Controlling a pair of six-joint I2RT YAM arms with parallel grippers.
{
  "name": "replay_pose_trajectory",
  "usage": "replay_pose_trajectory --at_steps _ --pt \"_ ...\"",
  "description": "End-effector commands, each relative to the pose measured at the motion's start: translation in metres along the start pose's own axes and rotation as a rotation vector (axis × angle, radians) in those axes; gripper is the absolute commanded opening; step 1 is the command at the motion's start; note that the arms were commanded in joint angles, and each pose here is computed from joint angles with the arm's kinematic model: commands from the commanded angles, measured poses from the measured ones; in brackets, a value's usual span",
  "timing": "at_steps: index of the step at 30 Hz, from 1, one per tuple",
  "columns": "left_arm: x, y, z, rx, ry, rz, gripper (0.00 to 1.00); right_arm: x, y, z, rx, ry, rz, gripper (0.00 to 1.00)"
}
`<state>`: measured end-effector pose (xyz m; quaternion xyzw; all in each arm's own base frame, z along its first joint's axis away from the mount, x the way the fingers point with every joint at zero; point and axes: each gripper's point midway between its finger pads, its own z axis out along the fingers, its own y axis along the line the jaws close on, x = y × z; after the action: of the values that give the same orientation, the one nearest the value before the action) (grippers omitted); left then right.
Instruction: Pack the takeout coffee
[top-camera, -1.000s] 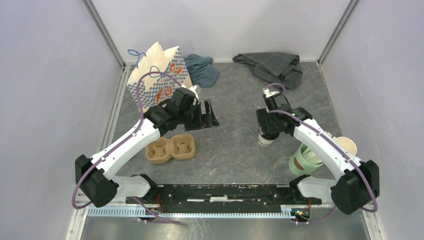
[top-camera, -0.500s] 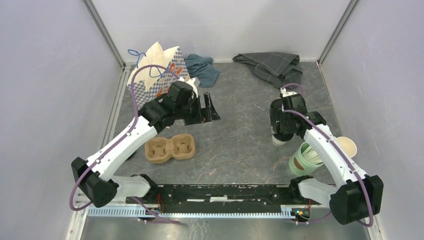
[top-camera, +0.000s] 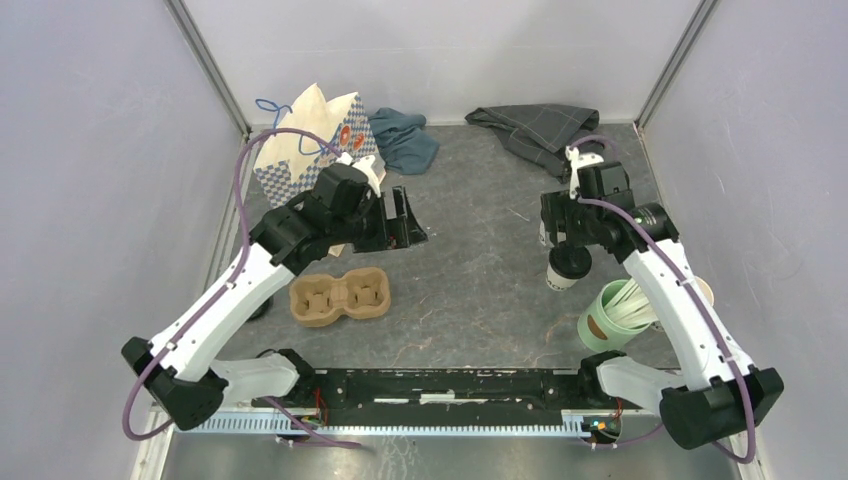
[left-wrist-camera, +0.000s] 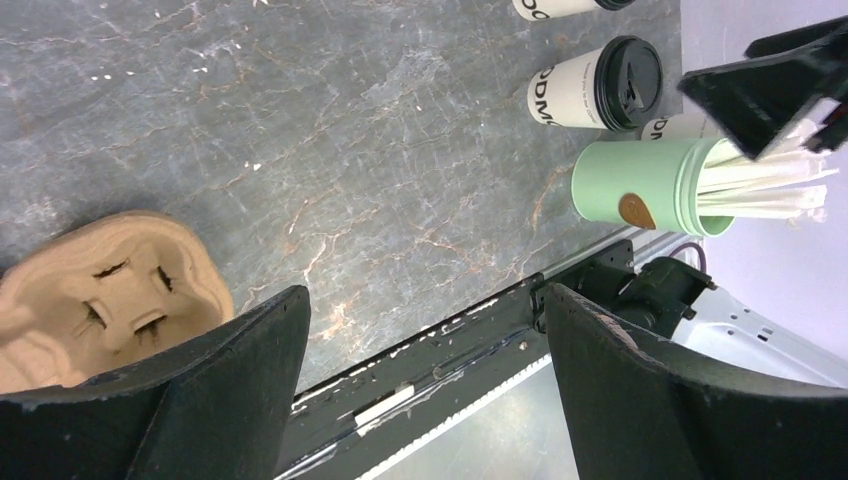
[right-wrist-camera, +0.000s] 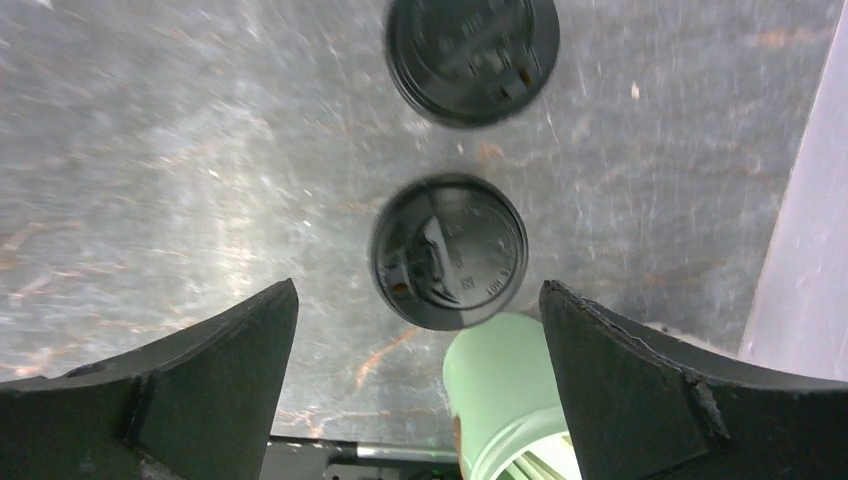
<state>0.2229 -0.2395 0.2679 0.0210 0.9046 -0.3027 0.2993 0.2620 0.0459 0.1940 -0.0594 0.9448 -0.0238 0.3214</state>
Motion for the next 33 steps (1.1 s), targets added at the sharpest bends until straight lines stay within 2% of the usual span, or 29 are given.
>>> replay_pose_trajectory --at_steps 1,5,8,9,14,17,19,21,28,33 --pt "-0.014 -0.002 -0.04 -0.003 -0.089 0.021 0.93 -0.038 0.044 -0.037 -0.188 -0.102 -0.021 0.98" --pt "-0.015 -0.001 -0.075 0.0 -0.145 -0.019 0.93 -0.042 0.157 -0.052 -0.517 -0.134 -0.044 0.96" --pt "-0.013 -0.004 -0.105 0.034 -0.185 -0.05 0.94 -0.03 0.241 -0.058 -0.83 -0.091 0.075 0.78" --pt "-0.014 -0.001 -0.113 0.025 -0.206 -0.059 0.94 -0.029 0.265 -0.063 -0.916 -0.1 0.102 0.75" --pt "-0.005 0.003 -0.14 0.036 -0.227 -0.118 0.94 -0.021 0.336 -0.066 -1.126 -0.068 0.251 0.67" --pt "0.0 0.004 -0.151 0.055 -0.236 -0.15 0.94 -0.005 0.364 -0.056 -1.12 -0.015 0.24 0.66" --pt "0.004 0.004 -0.156 0.065 -0.237 -0.167 0.94 0.011 0.376 -0.05 -1.144 0.023 0.268 0.61" --pt "0.007 0.006 -0.158 0.072 -0.24 -0.179 0.94 0.021 0.379 -0.043 -1.152 0.04 0.297 0.58" --pt "0.016 0.009 -0.16 0.088 -0.232 -0.197 0.94 0.043 0.38 -0.012 -1.109 0.064 0.297 0.55" --pt "0.015 0.008 -0.159 0.085 -0.23 -0.192 0.94 0.048 0.384 0.002 -1.093 0.075 0.292 0.47"
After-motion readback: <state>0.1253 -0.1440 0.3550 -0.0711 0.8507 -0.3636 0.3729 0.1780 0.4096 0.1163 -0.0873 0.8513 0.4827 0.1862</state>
